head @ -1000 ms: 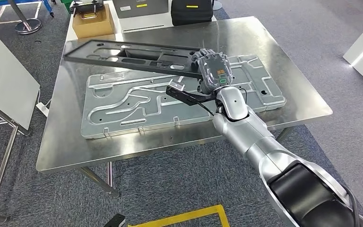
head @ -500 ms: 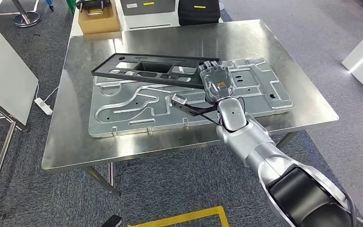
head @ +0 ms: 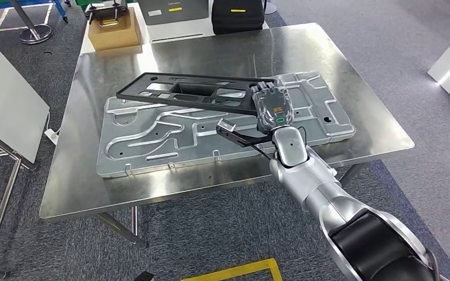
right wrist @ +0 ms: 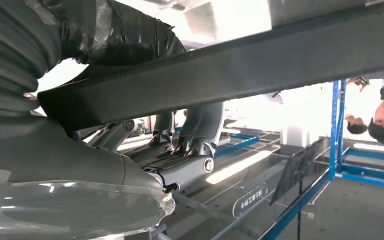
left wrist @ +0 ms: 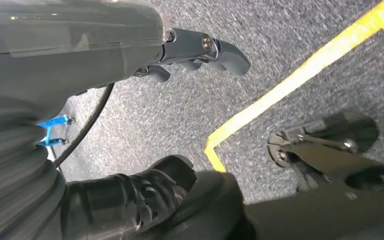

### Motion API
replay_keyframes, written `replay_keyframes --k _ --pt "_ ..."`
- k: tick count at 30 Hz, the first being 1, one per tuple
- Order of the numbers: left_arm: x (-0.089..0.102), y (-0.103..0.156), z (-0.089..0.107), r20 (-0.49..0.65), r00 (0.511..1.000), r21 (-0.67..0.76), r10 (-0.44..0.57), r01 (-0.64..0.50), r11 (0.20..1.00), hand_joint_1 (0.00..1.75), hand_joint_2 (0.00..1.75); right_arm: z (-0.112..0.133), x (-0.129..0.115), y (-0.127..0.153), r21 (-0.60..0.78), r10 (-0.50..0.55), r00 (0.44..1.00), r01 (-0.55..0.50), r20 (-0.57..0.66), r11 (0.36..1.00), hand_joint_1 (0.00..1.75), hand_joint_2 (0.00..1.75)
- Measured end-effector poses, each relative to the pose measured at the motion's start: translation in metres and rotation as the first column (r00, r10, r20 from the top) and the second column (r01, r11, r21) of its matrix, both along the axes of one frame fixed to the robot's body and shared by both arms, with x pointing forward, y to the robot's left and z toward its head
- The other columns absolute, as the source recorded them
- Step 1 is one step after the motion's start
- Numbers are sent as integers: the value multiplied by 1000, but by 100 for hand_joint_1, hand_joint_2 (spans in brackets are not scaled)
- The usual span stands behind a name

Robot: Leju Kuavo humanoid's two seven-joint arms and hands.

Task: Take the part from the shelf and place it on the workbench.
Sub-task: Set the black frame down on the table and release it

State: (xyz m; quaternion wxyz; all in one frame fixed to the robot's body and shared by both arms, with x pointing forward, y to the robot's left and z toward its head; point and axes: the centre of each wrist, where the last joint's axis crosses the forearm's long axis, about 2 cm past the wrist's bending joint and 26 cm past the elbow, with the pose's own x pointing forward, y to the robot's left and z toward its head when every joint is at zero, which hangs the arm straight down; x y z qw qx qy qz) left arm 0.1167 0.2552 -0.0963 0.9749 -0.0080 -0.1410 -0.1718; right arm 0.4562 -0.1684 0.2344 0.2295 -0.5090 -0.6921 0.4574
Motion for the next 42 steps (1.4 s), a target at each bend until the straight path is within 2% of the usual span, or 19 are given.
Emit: replay_keyframes --k 11,19,23,29,37,41,42 --pt "0 1 0 6 1000 11 15 -16 1000 0 175 -3 0 -2 30 0 1000 1 -23 1000 175 175" --pt "0 0 0 13 1000 8 18 -18 1000 0 175 -12 0 -7 43 18 995 -14 -95 999 175 175" --pt "-1 1 0 20 1000 11 22 -22 1000 0 175 -14 1 -5 15 42 979 -40 -199 999 175 175" --pt "-2 2 -1 38 998 10 45 -45 999 0 175 -13 3 1 -29 90 904 -112 -418 993 175 175" --pt "-2 5 -1 52 996 9 73 -73 997 0 175 -11 5 4 -27 101 886 -126 -453 992 175 175" --pt "-2 5 -1 78 993 11 90 -91 996 0 175 -10 5 3 -27 99 884 -125 -457 992 0 0" --pt "-1 5 -1 87 992 11 96 -97 995 0 175 -11 5 2 -27 98 881 -124 -462 992 0 0"
